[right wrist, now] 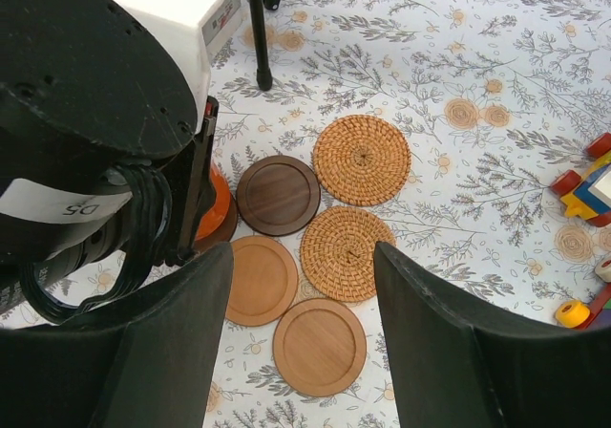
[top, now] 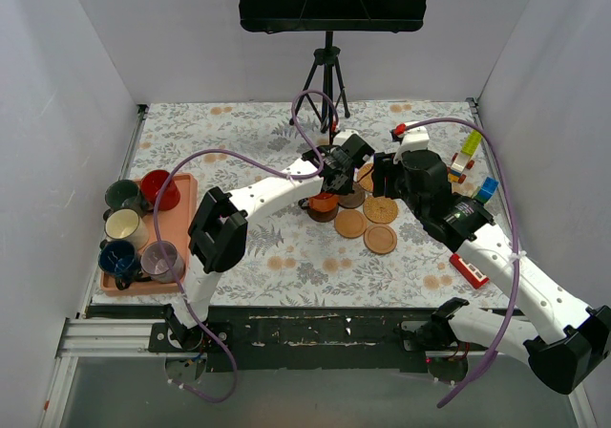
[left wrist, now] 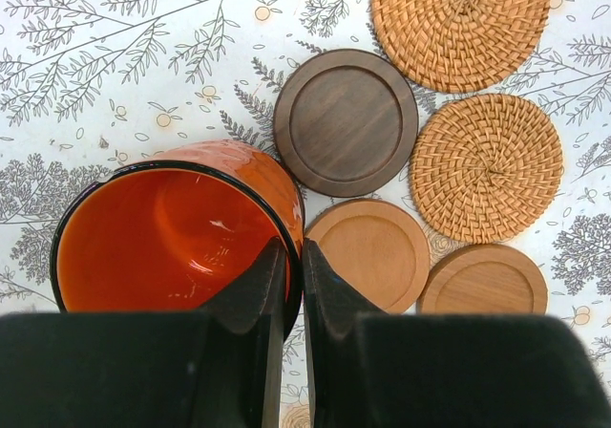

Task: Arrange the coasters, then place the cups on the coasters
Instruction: Place the cup on the coaster.

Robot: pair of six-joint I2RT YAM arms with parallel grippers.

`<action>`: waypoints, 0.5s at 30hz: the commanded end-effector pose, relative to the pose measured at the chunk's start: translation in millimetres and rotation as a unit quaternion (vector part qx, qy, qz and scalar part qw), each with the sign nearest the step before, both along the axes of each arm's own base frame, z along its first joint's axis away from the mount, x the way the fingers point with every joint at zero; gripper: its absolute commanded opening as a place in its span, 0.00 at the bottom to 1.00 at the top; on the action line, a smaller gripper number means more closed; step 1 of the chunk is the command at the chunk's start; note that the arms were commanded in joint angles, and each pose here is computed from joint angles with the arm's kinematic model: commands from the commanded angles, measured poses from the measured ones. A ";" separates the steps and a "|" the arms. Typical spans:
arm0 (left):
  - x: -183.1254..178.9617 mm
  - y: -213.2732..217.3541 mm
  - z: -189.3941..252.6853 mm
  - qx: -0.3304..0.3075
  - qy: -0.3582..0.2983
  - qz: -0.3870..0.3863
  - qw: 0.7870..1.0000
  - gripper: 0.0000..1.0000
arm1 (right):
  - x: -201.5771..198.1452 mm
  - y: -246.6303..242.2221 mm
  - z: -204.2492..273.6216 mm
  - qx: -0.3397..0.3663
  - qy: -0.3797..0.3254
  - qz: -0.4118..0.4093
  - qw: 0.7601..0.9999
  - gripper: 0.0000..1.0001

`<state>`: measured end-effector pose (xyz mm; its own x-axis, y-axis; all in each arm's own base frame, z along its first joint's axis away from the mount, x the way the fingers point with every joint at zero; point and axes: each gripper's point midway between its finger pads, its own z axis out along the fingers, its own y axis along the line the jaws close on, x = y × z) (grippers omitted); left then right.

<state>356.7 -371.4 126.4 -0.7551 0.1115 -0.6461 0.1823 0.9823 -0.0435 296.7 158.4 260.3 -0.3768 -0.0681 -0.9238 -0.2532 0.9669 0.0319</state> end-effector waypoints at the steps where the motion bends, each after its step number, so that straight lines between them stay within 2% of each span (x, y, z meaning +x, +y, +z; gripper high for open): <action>1: 4.0 -4.8 18.9 -0.016 -0.029 -0.020 0.999 0.00 | 2.7 -2.8 25.8 0.026 -0.029 -0.012 0.999 0.69; 15: 3.2 -6.6 10.2 -0.006 -0.029 -0.045 0.999 0.00 | 4.4 -1.8 24.9 0.024 -0.027 -0.012 0.999 0.69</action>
